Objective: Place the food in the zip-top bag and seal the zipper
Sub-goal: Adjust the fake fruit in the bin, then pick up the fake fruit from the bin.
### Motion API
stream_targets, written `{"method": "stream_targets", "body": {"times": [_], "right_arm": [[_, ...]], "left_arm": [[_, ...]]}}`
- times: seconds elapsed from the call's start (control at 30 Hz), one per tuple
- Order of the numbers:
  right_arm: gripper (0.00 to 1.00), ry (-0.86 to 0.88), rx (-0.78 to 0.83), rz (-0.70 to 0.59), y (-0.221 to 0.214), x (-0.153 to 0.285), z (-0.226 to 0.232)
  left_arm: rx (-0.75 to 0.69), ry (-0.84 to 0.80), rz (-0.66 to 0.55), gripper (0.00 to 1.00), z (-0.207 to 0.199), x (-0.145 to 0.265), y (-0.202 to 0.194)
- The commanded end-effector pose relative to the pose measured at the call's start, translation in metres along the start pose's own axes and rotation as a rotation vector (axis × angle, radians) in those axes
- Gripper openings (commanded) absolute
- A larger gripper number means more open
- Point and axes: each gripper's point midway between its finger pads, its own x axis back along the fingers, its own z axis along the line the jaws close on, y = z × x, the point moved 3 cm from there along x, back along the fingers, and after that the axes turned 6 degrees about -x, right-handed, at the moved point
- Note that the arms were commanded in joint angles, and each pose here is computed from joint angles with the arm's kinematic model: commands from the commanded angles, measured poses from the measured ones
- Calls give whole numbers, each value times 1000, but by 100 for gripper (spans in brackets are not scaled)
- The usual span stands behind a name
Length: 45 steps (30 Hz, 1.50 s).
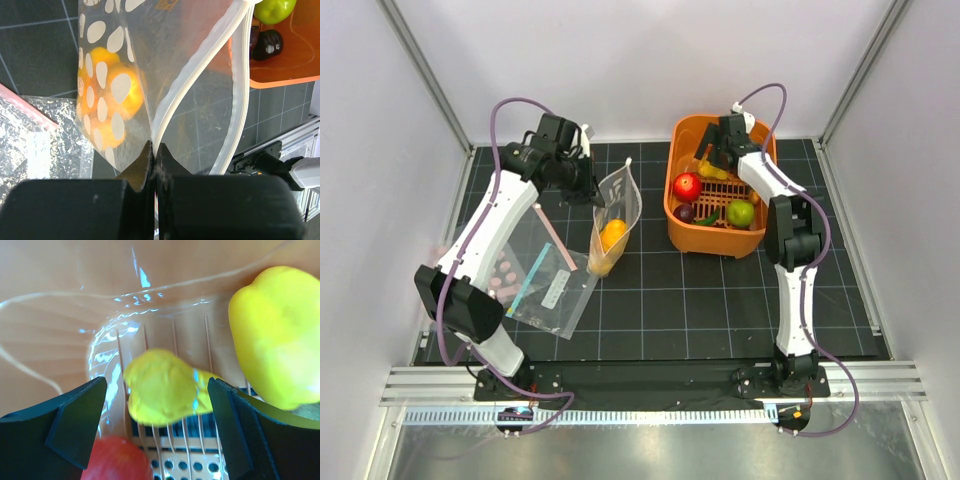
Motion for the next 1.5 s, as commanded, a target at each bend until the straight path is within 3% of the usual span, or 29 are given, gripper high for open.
{"method": "stream_targets", "body": {"times": [0.0, 0.27, 0.7, 0.93, 1.07, 1.2, 1.33, 1.47], "right_arm": [[91, 36, 46, -20, 21, 32, 8], [91, -17, 120, 48, -6, 10, -10], [87, -30, 217, 36, 1, -10, -7], [93, -61, 272, 106, -12, -22, -15], [82, -34, 273, 103, -11, -16, -11], [57, 18, 237, 84, -7, -6, -2], [42, 63, 201, 51, 5, 8, 10], [34, 107, 161, 11, 23, 22, 22]], "left_arm": [[-27, -45, -62, 0, -10, 15, 6], [-26, -56, -69, 0, -12, 20, 3], [-42, -38, -80, 0, -10, 28, 0], [-43, -35, -67, 1, -8, 27, -4], [-47, -36, -71, 0, -9, 29, -4], [-44, -42, -68, 1, -9, 27, -3], [-43, -44, -73, 0, -10, 28, -2], [-44, -43, -73, 1, -10, 28, -2]]}}
